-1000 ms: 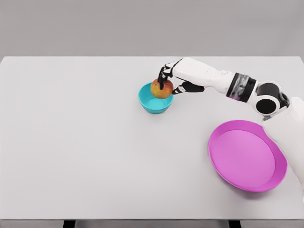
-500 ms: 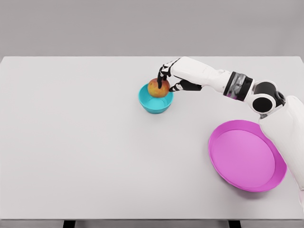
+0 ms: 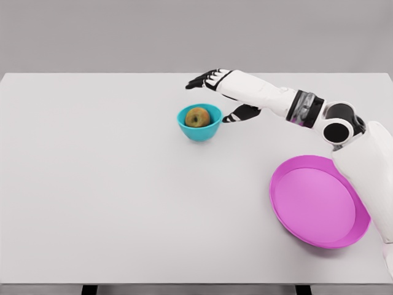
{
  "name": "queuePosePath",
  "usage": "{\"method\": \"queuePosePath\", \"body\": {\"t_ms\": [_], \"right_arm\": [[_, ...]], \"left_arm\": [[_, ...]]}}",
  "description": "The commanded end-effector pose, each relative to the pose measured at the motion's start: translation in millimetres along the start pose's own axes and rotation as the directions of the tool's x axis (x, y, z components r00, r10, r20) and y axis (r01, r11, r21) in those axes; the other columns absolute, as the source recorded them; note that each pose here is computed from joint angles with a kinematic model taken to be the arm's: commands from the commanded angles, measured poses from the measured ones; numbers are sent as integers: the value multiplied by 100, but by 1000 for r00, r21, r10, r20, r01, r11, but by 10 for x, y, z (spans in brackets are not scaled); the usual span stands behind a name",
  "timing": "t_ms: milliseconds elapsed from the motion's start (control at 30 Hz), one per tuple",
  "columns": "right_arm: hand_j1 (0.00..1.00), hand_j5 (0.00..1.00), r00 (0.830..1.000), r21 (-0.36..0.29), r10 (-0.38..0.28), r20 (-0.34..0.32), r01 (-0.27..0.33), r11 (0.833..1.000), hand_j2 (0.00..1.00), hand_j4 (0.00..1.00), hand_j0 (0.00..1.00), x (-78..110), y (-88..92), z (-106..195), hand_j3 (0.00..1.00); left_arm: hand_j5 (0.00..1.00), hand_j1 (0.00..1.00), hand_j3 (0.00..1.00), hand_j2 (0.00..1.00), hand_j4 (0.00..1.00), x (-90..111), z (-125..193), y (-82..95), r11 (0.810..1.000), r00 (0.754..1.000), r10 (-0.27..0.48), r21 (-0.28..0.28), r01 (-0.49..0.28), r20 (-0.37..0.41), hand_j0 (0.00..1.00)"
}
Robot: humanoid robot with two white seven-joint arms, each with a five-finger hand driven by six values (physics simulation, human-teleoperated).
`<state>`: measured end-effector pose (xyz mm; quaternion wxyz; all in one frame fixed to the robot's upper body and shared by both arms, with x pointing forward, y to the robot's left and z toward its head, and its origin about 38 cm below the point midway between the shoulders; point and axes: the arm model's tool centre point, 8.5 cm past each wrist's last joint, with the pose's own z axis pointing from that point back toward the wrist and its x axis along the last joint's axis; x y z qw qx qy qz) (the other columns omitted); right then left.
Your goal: Put the apple from the pink plate into the blue bowl with your right arm
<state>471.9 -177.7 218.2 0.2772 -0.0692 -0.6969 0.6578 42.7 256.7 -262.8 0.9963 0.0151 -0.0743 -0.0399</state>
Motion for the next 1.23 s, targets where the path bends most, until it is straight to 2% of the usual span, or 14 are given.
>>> {"method": "queuePosePath", "body": {"t_ms": [0, 100, 233, 300, 367, 433, 500, 567, 633, 700, 833, 933, 1067, 1200], "right_arm": [[100, 100, 1000, -8, -3, -3, 3, 1000, 100, 100, 100, -9, -26, 24, 100], [100, 100, 1000, -9, 0, -4, 0, 1000, 100, 100, 100, -9, -38, 35, 100], [100, 100, 999, -10, 34, 6, -34, 999, 100, 100, 100, 46, -116, 99, 100], [100, 100, 998, 2, 65, -22, -65, 998, 100, 100, 100, -6, -187, 297, 100], [100, 100, 992, -12, 92, -90, -94, 996, 100, 100, 100, -150, -358, 598, 100], [100, 100, 984, 0, 103, -146, -104, 995, 100, 100, 100, -257, -398, 856, 100], [100, 100, 978, 101, 99, -184, -81, 992, 100, 100, 100, -340, -351, 1025, 100], [100, 100, 969, 50, 62, -240, -52, 997, 100, 100, 100, -411, -314, 1277, 100], [100, 100, 972, -5, 31, -234, -34, 999, 100, 100, 100, -404, -350, 1284, 100], [100, 100, 968, -61, -20, -251, 5, 998, 100, 100, 100, -417, -230, 1373, 100], [100, 100, 954, -32, -67, -293, 60, 998, 100, 100, 100, -464, 60, 1561, 100], [100, 100, 944, -40, -89, -318, 80, 996, 100, 100, 100, -481, 152, 1689, 100], [100, 100, 929, -48, -89, -359, 77, 996, 100, 100, 100, -515, 145, 1900, 100], [100, 100, 925, -51, -93, -367, 80, 995, 100, 100, 100, -525, 157, 1934, 100]], "left_arm": [[100, 100, 100, 100, 100, 0, 0, 0, 1000, 1000, 0, 0, 0, 0, 100], [100, 100, 100, 100, 100, 0, 0, 0, 1000, 1000, 0, 0, 0, 0, 100], [100, 100, 100, 100, 100, 0, 0, 0, 1000, 1000, 0, 0, 0, 0, 100], [100, 100, 100, 100, 100, 0, 0, 0, 1000, 1000, 0, 0, 0, 0, 100], [100, 100, 100, 100, 100, 0, 0, 0, 1000, 1000, 0, 0, 0, 0, 100], [100, 100, 100, 100, 100, 0, 0, 0, 1000, 1000, 0, 0, 0, 0, 100], [100, 100, 100, 100, 100, 0, 0, 0, 1000, 1000, 0, 0, 0, 0, 100], [100, 100, 100, 100, 100, 0, 0, 0, 1000, 1000, 0, 0, 0, 0, 100], [100, 100, 100, 100, 100, 0, 0, 0, 1000, 1000, 0, 0, 0, 0, 100], [100, 100, 100, 100, 100, 0, 0, 0, 1000, 1000, 0, 0, 0, 0, 100], [100, 100, 100, 100, 100, 0, 0, 0, 1000, 1000, 0, 0, 0, 0, 100], [100, 100, 100, 100, 100, 0, 0, 0, 1000, 1000, 0, 0, 0, 0, 100], [100, 100, 100, 100, 100, 0, 0, 0, 1000, 1000, 0, 0, 0, 0, 100], [100, 100, 100, 100, 100, 0, 0, 3, 1000, 1000, 2, 3, -2, 0, 100]]}}
